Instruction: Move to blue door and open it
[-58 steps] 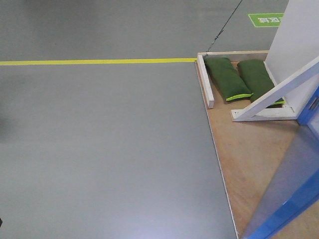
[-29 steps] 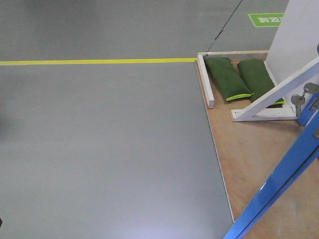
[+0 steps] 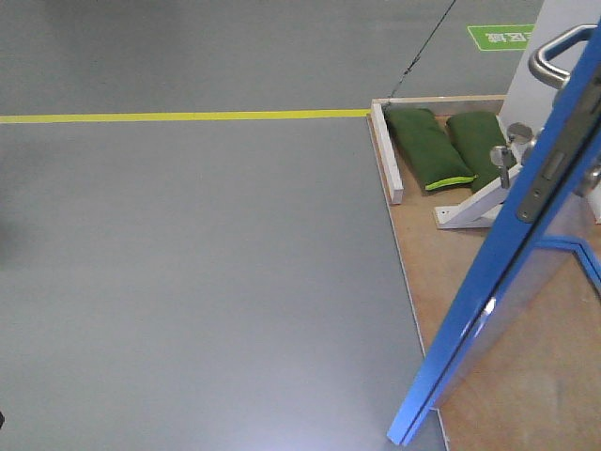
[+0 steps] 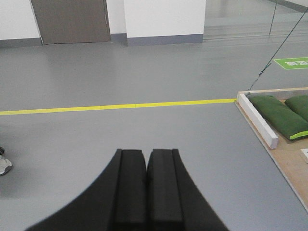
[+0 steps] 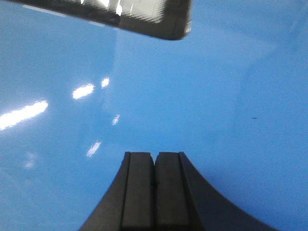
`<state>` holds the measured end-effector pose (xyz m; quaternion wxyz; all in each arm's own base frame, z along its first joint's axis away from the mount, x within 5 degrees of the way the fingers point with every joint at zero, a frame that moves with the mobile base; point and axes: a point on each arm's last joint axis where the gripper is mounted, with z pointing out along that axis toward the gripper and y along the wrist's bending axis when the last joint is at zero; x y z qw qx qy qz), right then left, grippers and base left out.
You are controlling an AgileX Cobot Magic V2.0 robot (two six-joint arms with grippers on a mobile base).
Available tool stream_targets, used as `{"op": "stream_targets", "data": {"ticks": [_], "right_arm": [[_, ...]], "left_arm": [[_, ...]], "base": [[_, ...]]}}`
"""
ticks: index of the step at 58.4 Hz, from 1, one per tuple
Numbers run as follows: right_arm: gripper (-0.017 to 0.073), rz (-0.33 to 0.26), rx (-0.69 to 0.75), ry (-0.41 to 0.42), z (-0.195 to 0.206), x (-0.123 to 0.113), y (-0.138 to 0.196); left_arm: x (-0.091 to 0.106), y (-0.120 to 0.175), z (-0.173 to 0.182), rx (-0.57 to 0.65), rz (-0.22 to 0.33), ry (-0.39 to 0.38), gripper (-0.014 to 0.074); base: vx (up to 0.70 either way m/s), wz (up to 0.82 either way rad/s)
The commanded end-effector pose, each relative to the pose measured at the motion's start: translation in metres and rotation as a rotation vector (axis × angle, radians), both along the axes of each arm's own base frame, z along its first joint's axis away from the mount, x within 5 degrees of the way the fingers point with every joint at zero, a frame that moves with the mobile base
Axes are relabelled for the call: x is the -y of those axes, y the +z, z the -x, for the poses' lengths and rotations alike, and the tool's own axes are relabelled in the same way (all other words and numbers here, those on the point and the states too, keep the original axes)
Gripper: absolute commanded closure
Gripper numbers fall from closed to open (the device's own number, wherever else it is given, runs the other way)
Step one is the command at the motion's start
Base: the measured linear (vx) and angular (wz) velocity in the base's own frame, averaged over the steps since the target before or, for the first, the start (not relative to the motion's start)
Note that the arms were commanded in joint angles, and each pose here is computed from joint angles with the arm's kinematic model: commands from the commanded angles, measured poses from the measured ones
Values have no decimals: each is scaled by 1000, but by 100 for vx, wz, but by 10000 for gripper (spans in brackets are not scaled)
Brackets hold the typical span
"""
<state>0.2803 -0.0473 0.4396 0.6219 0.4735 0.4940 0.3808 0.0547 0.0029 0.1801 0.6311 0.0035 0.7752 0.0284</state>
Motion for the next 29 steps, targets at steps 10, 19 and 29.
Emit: {"op": "stream_targets", "data": {"ticks": [10, 19, 29], "right_arm": [[548, 65, -16, 252, -20, -26, 23], [548, 60, -55, 268, -45, -33, 9], [548, 56, -64, 278, -64, -50, 0]], "left_arm": [[1, 17, 1, 124, 6, -7, 521], [1, 17, 1, 124, 6, -7, 521], [1, 17, 1, 124, 6, -7, 521]], "base": [[0, 0], [0, 0], [0, 0]]}}
